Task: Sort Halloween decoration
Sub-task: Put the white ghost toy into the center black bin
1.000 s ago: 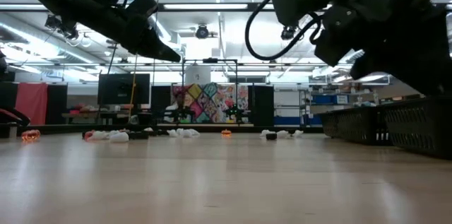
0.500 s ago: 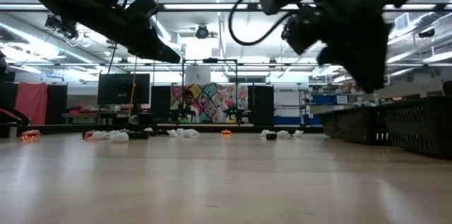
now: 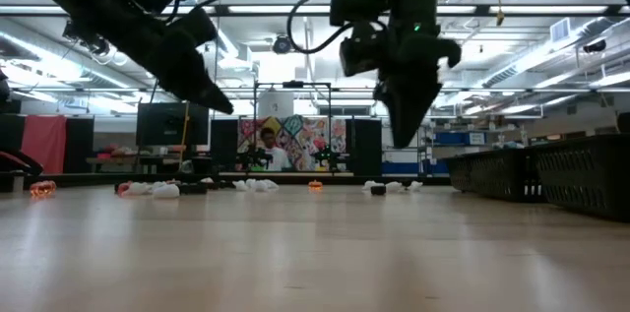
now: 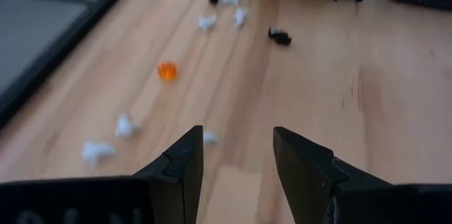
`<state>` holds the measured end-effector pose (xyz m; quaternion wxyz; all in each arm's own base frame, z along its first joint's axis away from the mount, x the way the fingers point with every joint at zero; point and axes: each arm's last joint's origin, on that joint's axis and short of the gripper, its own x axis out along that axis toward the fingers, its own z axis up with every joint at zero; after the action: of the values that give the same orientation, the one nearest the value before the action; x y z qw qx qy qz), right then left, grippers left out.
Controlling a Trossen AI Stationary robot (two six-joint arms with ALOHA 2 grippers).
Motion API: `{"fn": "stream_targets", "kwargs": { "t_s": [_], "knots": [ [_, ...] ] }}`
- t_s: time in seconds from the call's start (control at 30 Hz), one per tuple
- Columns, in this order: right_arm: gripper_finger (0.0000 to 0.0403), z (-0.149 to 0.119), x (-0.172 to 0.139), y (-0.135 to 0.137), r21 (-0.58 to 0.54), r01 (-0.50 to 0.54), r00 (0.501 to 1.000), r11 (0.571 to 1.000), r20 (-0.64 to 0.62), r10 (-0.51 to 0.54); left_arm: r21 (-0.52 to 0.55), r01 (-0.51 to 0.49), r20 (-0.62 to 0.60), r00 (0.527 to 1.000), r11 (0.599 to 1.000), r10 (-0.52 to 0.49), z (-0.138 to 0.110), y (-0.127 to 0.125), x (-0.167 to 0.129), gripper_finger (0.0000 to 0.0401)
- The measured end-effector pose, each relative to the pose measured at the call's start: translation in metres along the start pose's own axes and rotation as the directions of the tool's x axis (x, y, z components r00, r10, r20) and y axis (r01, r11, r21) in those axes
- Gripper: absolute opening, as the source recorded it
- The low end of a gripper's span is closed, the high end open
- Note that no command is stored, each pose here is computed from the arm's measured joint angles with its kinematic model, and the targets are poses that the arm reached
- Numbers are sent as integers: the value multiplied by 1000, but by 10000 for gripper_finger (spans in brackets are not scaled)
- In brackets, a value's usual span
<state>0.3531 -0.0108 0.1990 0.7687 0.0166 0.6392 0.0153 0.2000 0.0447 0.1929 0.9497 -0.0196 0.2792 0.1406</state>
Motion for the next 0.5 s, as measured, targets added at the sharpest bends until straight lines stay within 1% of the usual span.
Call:
{"fn": "stream_targets", "kwargs": {
  "t_s": [0.13, 0.3, 0.4, 0.5],
  "knots": [
    [115, 5, 7, -15, -22, 22, 995, 1000, 100, -20, -65, -18, -48, 999, 998, 15, -5, 1, 0, 157],
    [115, 21, 6, -28, -21, 59, 955, 998, 291, -50, -128, -123, -71, 991, 984, 114, -7, 4, 0, 157],
    [115, 29, 8, -34, -6, 90, 904, 996, 419, -80, -134, -141, -93, 987, 981, 130, -9, 8, 0, 157],
    [115, 37, 11, -39, 13, 116, 816, 993, 569, -103, -135, -155, -94, 985, 979, 143, -9, 11, 0, 157]
  ]
}}
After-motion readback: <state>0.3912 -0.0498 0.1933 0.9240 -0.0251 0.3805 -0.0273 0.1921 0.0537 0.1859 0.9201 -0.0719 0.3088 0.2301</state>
